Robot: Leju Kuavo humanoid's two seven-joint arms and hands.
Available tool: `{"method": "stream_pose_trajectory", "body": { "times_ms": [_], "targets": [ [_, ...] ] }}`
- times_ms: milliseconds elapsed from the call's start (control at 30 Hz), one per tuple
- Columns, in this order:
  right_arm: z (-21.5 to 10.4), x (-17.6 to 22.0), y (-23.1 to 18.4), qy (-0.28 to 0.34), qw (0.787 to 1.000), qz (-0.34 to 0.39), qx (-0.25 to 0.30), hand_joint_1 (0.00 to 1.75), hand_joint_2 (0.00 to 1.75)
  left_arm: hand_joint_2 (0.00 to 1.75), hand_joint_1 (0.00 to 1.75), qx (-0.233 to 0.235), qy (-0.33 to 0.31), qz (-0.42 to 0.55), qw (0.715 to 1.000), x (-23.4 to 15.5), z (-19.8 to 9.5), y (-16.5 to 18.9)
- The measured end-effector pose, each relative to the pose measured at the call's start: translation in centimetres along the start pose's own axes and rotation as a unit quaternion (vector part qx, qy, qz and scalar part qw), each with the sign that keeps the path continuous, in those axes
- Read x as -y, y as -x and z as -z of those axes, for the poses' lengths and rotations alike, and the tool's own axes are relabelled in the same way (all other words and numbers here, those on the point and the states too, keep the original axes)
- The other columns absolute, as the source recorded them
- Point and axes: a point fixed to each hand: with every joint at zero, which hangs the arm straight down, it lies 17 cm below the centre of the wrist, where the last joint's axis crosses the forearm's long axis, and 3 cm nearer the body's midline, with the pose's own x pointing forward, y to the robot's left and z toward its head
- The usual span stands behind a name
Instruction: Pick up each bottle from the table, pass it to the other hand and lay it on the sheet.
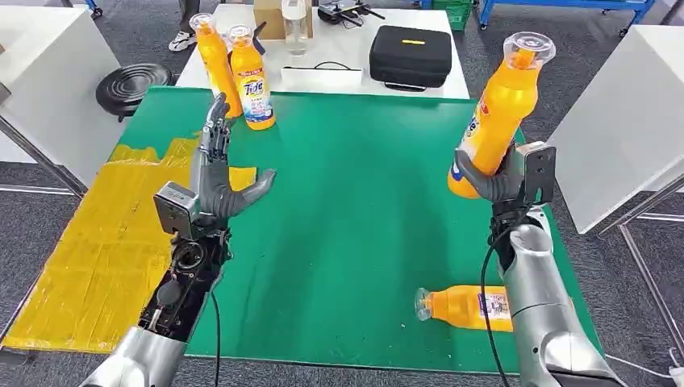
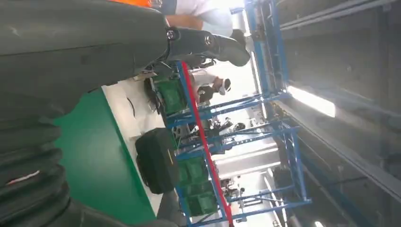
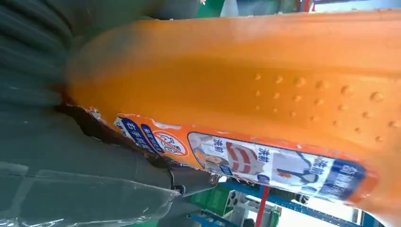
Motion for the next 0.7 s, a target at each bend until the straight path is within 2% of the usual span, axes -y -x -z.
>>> {"method": "stream_pose_trajectory", "body": {
  "times_ms": [100,200,500,700],
  "targets": [
    [0.0,-0.2,0.0,-0.002,1.0,0.012,0.0,1.75,1.75,1.75,0.0,0.001,0.005,-0.001,1.0,0.3,0.0,-0.1],
    [-0.1,-1.6,-0.4,-0.025,0.998,0.066,0.001,1.75,1.75,1.75,0.0,-0.007,0.024,-0.018,1.0,1.4,0.1,0.0],
    [-1.1,-9.7,-0.1,-0.103,0.988,0.118,-0.016,1.75,1.75,1.75,0.0,-0.037,0.104,-0.084,0.99,6.4,0.5,-0.5],
    [-3.0,-16.1,1.1,-0.169,0.979,0.107,-0.047,1.75,1.75,1.75,0.0,-0.108,0.151,-0.171,0.968,9.0,0.3,0.8]
  ]
}}
